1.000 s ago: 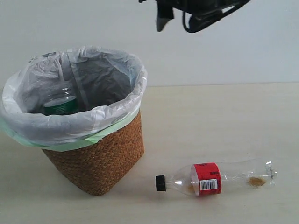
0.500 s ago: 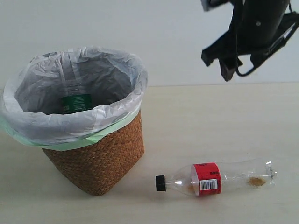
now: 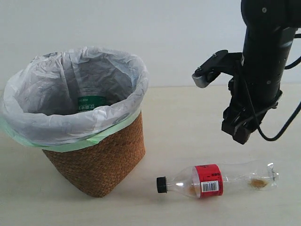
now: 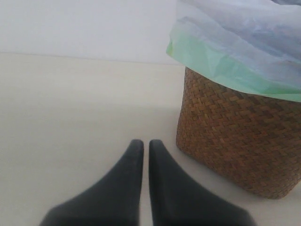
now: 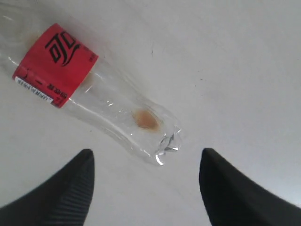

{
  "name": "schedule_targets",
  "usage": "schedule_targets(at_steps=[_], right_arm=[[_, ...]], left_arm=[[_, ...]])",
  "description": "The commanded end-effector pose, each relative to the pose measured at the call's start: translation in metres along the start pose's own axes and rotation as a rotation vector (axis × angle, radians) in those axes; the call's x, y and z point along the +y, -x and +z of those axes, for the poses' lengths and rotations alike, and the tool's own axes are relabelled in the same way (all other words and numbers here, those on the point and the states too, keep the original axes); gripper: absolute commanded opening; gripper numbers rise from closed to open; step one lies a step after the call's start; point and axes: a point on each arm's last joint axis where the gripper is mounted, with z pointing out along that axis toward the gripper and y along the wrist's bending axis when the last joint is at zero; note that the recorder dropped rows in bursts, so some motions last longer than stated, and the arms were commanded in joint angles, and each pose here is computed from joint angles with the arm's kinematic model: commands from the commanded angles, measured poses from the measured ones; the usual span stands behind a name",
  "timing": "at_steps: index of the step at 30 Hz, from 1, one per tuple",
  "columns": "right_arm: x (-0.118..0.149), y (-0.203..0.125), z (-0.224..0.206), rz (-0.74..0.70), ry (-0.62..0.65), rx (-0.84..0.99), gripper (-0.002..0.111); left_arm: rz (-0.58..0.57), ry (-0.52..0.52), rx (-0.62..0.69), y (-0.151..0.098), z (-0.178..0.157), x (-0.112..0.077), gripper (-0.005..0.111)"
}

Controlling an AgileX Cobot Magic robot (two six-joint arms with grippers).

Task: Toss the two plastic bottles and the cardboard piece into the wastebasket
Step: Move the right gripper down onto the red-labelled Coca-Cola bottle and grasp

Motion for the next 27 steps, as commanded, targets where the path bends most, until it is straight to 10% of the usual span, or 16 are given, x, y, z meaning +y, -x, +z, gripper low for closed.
schedule_targets(at_steps=[1, 27], right_arm=[[0.007, -0.007, 0.009, -0.036, 0.035, 0.028, 0.06], [0.05, -0.018, 0.097, -0.343, -0.03, -0.065, 0.068]], left_arm=[[-0.006, 0.002, 0.0, -0.001, 0.0, 0.0, 0.004], [-0.006, 0.002, 0.0, -0.001, 0.0, 0.0, 0.004]])
